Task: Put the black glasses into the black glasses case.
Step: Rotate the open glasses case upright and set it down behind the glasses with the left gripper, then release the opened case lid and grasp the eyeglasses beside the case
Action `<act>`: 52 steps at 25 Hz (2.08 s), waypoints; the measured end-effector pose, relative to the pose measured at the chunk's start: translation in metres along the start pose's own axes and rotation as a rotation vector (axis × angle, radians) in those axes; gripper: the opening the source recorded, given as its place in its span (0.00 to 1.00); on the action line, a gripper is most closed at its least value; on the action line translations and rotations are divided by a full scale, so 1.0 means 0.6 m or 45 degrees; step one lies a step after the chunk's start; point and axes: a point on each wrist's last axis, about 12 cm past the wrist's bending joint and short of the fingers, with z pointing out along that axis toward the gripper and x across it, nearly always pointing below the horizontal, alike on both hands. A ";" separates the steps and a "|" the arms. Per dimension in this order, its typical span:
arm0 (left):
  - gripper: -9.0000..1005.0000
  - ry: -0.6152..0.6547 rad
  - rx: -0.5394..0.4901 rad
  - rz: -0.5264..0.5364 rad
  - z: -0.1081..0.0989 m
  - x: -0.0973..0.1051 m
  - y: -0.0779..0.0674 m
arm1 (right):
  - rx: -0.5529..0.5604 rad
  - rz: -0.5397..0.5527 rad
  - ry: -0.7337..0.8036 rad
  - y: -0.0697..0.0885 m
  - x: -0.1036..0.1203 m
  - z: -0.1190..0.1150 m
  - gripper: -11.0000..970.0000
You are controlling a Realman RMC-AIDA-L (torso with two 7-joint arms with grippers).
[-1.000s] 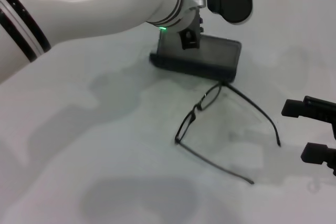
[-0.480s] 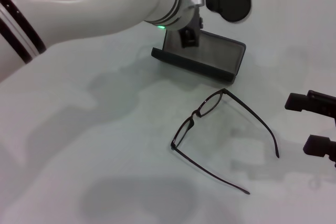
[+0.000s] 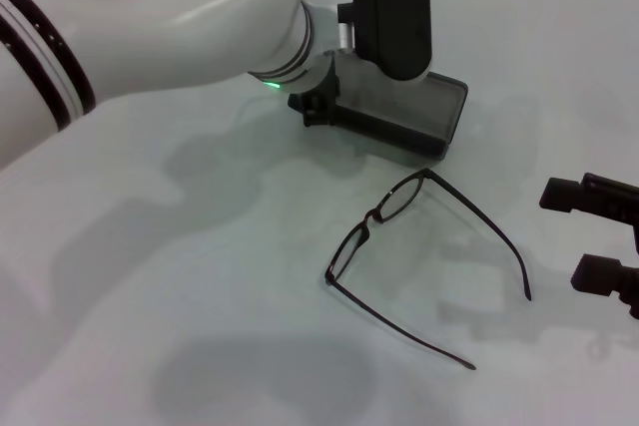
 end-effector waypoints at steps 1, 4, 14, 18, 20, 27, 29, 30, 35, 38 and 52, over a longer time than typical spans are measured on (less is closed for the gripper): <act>0.05 0.003 0.004 0.003 0.001 0.000 -0.002 | 0.000 0.000 0.000 0.000 0.000 0.000 0.91; 0.06 0.015 0.018 0.009 0.003 0.002 -0.007 | 0.001 0.000 0.000 0.000 0.001 0.000 0.91; 0.07 0.091 0.124 0.013 0.002 0.015 -0.040 | 0.010 0.010 -0.006 0.005 0.007 -0.003 0.91; 0.07 0.099 0.151 0.024 0.003 0.018 -0.055 | 0.010 0.007 -0.006 0.005 0.007 -0.003 0.91; 0.07 0.094 0.162 0.030 0.004 0.015 -0.061 | 0.008 0.004 -0.005 0.004 0.006 -0.002 0.91; 0.08 0.072 0.144 0.068 -0.006 -0.010 -0.075 | 0.008 0.001 -0.003 0.002 0.005 -0.001 0.91; 0.08 0.071 0.135 0.063 -0.013 -0.012 -0.071 | 0.014 0.004 -0.003 0.003 0.007 -0.002 0.91; 0.08 0.068 0.132 0.056 -0.017 -0.013 -0.068 | 0.018 0.005 -0.003 0.003 0.008 -0.003 0.91; 0.09 0.064 0.129 0.023 -0.040 -0.012 -0.049 | 0.029 0.006 0.001 0.003 0.009 -0.004 0.91; 0.09 0.064 0.123 0.003 -0.047 -0.006 -0.038 | 0.031 0.003 0.006 0.001 0.007 -0.003 0.91; 0.28 0.127 0.135 0.036 -0.004 0.027 -0.031 | 0.053 -0.001 0.011 -0.006 0.005 -0.001 0.91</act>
